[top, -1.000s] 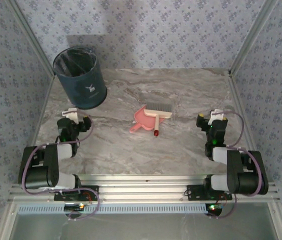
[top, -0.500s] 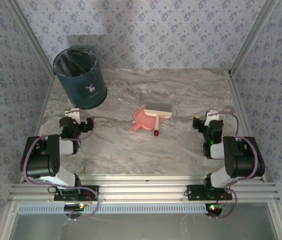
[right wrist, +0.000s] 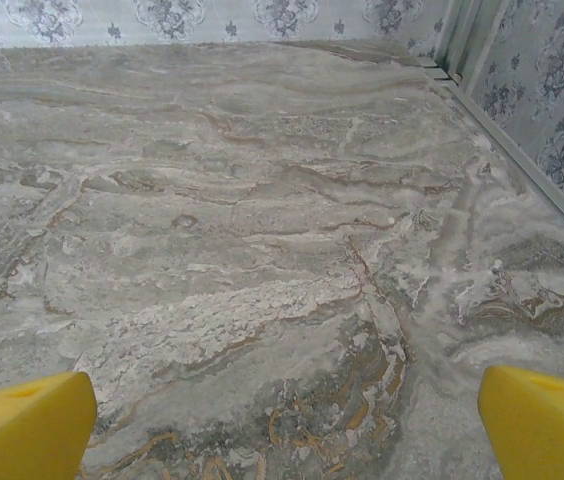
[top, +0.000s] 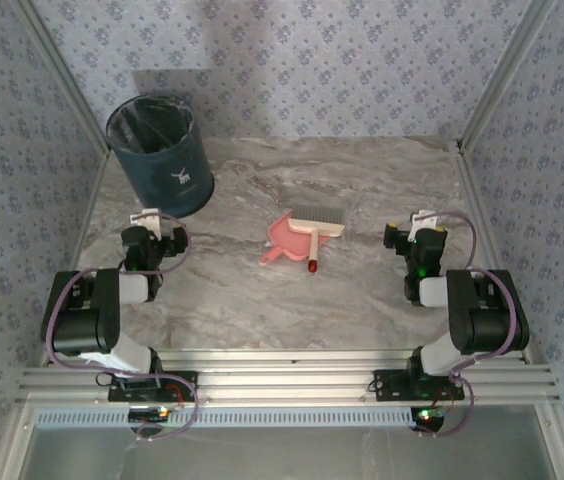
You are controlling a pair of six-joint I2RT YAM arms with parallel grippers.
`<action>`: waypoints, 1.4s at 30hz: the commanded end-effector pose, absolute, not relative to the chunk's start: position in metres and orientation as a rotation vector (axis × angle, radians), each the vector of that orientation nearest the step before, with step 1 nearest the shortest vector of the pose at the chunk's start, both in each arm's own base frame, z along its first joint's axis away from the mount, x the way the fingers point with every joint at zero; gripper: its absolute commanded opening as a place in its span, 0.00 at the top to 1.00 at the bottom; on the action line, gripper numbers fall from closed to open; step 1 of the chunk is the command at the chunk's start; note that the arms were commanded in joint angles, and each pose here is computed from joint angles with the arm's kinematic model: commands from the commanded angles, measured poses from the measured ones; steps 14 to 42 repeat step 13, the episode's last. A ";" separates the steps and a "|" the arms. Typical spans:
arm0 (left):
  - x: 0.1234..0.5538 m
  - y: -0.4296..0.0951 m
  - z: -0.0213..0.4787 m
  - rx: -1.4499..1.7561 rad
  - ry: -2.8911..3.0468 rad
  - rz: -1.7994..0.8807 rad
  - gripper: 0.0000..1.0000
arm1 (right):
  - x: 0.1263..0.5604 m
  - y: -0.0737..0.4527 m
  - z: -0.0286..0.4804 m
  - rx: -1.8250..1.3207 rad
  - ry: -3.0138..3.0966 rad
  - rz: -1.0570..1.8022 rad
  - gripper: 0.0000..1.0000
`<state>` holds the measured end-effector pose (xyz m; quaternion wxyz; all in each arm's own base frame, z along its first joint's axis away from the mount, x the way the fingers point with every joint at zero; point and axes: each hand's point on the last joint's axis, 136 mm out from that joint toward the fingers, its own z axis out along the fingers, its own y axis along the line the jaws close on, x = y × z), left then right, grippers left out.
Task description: Sweep away the paper scraps from the table
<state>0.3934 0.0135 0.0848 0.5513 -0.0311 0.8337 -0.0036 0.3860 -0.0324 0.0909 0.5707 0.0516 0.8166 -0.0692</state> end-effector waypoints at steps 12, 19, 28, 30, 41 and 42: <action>0.398 0.014 0.089 -0.065 1.962 0.012 0.01 | 0.387 -0.034 0.088 0.133 1.928 -0.181 0.00; 0.398 0.014 0.088 -0.064 1.964 0.012 0.01 | 0.387 -0.035 0.089 0.134 1.927 -0.180 0.00; 0.398 0.014 0.088 -0.064 1.964 0.012 0.01 | 0.387 -0.035 0.089 0.134 1.927 -0.180 0.00; 0.398 0.014 0.088 -0.064 1.964 0.012 0.01 | 0.387 -0.035 0.089 0.134 1.927 -0.180 0.00; 0.398 0.014 0.088 -0.064 1.964 0.012 0.01 | 0.387 -0.035 0.089 0.134 1.927 -0.180 0.00; 0.398 0.014 0.088 -0.064 1.964 0.012 0.01 | 0.387 -0.035 0.089 0.134 1.927 -0.180 0.00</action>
